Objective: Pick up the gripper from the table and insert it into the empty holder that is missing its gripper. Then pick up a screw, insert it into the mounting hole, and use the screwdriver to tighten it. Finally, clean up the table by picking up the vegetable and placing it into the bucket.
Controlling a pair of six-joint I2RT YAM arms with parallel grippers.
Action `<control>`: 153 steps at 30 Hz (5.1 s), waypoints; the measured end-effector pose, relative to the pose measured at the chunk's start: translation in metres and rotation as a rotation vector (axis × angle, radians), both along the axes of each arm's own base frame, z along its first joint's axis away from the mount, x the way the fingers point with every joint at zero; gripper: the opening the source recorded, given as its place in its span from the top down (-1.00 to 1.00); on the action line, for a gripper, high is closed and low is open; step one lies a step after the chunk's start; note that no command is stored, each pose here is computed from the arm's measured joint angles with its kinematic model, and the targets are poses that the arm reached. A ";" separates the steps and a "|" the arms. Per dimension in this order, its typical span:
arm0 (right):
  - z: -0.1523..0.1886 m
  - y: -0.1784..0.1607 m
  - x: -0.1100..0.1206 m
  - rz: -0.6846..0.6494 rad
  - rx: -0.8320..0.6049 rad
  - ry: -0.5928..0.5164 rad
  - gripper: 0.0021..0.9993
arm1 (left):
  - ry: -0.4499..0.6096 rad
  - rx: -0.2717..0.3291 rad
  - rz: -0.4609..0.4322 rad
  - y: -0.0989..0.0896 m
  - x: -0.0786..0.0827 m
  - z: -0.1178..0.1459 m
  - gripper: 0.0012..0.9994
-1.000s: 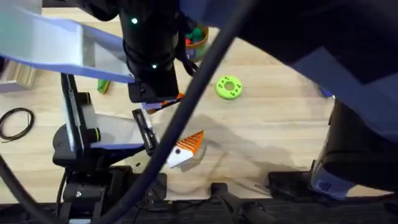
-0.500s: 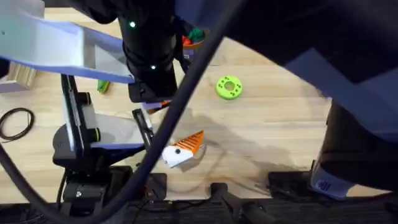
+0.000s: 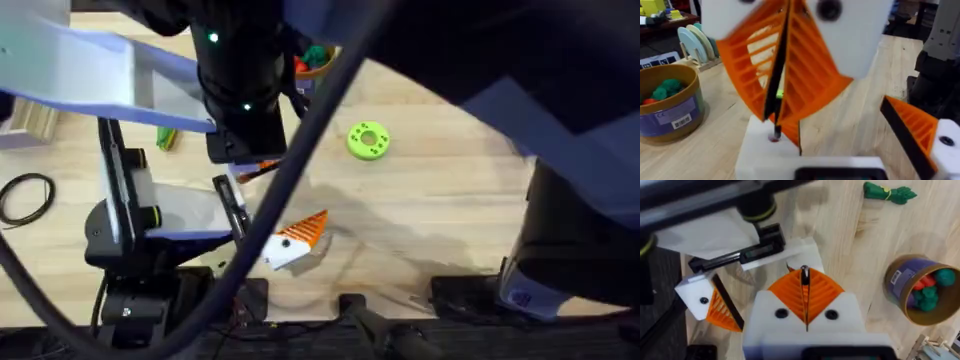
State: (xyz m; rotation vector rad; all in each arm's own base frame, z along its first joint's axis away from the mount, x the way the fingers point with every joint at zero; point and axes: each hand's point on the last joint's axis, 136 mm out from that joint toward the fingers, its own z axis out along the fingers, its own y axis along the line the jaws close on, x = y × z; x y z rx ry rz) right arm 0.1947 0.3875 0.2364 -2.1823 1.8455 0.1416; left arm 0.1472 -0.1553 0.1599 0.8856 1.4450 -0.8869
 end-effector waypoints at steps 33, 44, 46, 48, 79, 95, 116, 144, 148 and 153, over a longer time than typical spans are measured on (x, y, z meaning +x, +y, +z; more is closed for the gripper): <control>0.015 -0.009 0.001 -0.011 0.024 -0.013 0.99 | 0.000 0.000 0.000 0.000 0.000 0.000 -0.97; 0.011 -0.007 0.002 -0.011 0.020 -0.010 0.99 | 0.000 0.000 0.000 0.000 0.000 0.000 -0.97; 0.011 -0.007 0.002 -0.011 0.020 -0.010 0.99 | 0.000 0.000 0.000 0.000 0.000 0.000 -0.97; 0.011 -0.006 0.002 -0.011 0.022 -0.011 0.99 | 0.000 0.000 0.000 0.000 0.000 0.000 -0.97; 0.003 -0.004 0.002 -0.010 0.015 0.001 0.99 | 0.000 0.000 0.000 0.000 0.000 0.000 -0.97; 0.002 -0.003 0.002 -0.009 0.017 0.000 0.99 | 0.000 0.000 0.000 0.000 0.000 0.000 -0.97; 0.002 -0.003 0.002 -0.010 0.016 0.001 0.99 | 0.000 0.000 0.000 0.000 0.000 0.000 -0.97; -0.007 0.000 0.004 -0.009 0.006 0.007 0.99 | 0.000 0.000 0.000 0.000 0.000 0.000 -0.97; -0.007 0.000 0.004 -0.009 0.006 0.006 0.99 | 0.000 0.000 0.000 0.000 0.000 0.000 -0.97; -0.007 0.000 0.004 -0.010 0.006 0.007 0.99 | 0.000 0.000 0.000 0.000 0.000 0.000 -0.97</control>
